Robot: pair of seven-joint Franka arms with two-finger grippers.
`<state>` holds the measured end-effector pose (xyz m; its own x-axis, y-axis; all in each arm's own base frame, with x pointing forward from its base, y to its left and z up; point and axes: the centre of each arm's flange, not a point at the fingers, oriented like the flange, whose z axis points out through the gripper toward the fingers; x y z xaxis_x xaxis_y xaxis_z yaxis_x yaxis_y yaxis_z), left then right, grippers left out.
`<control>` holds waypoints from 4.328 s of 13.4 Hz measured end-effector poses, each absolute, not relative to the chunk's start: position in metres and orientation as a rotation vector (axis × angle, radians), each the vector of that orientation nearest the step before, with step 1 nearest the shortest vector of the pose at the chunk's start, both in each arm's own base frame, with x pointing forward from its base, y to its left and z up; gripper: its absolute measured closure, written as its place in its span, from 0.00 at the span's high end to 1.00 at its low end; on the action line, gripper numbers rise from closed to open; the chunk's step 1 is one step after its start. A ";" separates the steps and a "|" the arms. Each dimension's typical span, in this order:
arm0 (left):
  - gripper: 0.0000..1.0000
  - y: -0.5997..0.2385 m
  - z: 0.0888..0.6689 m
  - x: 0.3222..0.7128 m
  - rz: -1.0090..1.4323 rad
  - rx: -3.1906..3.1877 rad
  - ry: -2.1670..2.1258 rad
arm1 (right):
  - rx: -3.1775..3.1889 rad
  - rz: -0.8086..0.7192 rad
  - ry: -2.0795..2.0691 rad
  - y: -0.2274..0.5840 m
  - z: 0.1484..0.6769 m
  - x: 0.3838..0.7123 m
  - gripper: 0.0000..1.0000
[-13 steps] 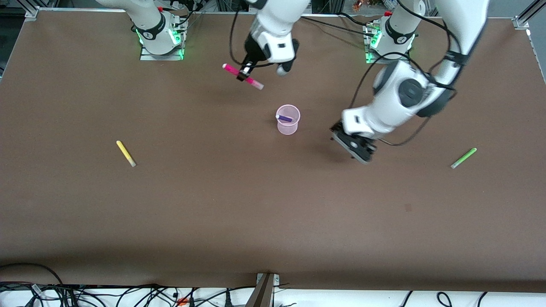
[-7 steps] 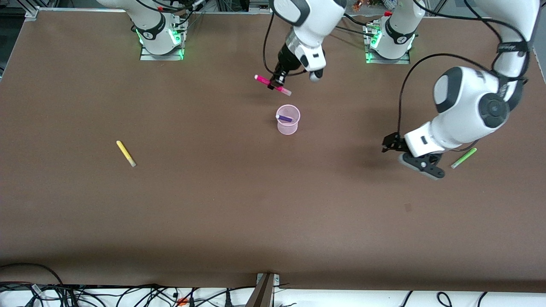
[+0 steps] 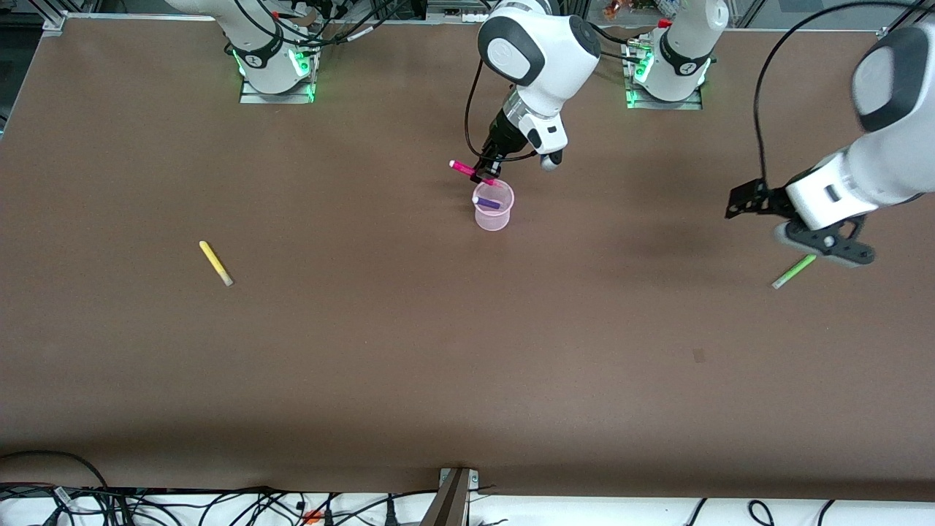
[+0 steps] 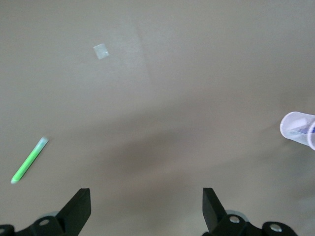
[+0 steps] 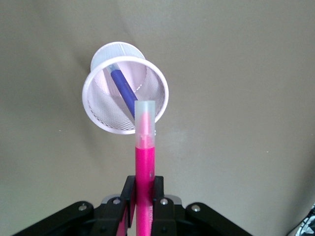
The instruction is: Organize pens into pink holder with both arms
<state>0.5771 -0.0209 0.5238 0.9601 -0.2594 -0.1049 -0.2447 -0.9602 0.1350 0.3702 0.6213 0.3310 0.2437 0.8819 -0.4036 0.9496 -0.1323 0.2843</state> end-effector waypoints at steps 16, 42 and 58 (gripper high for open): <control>1.00 -0.019 0.601 0.563 -0.315 3.045 0.041 | 2.001 -0.217 1.609 0.629 0.279 0.354 0.33; 1.00 0.001 0.598 0.570 -0.308 3.107 0.054 | 3.154 -0.327 0.599 0.001 0.582 0.598 1.00; 1.00 0.001 0.598 0.570 -0.309 3.107 0.055 | 3.054 -0.093 0.133 0.033 0.600 0.572 1.00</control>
